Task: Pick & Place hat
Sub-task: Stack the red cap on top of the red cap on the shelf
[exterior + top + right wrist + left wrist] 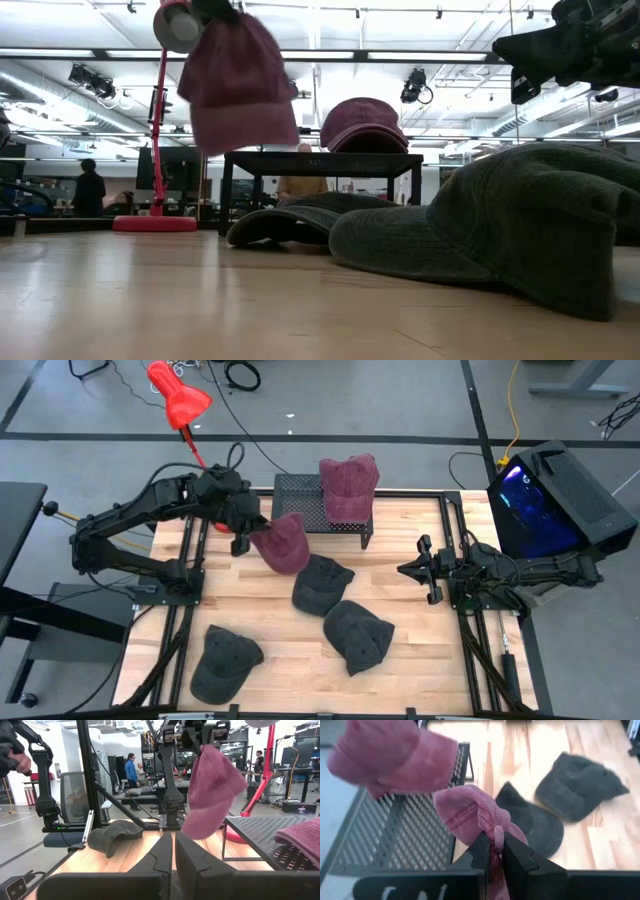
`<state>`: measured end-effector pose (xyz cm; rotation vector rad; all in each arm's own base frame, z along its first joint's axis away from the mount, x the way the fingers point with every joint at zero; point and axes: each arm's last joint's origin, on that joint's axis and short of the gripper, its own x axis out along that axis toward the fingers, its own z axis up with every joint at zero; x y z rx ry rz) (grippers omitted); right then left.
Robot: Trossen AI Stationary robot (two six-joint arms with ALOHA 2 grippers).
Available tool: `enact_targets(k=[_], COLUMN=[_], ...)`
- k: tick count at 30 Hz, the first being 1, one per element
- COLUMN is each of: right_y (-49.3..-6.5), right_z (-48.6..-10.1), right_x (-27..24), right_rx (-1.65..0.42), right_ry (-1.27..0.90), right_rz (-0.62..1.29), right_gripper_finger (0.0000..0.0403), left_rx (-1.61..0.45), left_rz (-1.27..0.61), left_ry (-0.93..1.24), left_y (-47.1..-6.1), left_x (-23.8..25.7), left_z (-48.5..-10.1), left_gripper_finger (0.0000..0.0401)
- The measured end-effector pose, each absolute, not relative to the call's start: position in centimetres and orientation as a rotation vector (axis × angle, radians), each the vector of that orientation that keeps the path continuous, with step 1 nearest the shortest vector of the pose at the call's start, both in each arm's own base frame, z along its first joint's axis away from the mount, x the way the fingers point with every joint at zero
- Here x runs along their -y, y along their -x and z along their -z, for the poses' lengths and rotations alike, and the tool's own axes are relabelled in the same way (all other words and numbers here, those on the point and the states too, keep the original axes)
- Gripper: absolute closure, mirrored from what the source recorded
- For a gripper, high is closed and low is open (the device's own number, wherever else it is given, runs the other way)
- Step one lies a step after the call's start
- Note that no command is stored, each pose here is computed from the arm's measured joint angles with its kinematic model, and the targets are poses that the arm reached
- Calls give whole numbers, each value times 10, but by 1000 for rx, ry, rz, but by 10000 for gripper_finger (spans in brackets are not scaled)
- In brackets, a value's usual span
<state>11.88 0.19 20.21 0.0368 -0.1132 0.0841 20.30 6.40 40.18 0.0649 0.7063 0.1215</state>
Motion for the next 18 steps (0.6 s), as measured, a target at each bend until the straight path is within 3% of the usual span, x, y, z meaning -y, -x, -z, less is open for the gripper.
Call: enact_targets(k=[18], right_y=[-119], right_z=[-202], right_x=[-2], right_rx=[112], right_ry=[-37], right_rz=[-84], right_gripper_finger=[380], left_rx=[-534], left_rz=[-86], left_ry=[-197], left_y=[-257], left_x=[-81], left_z=[-456], left_gripper_finger=[368])
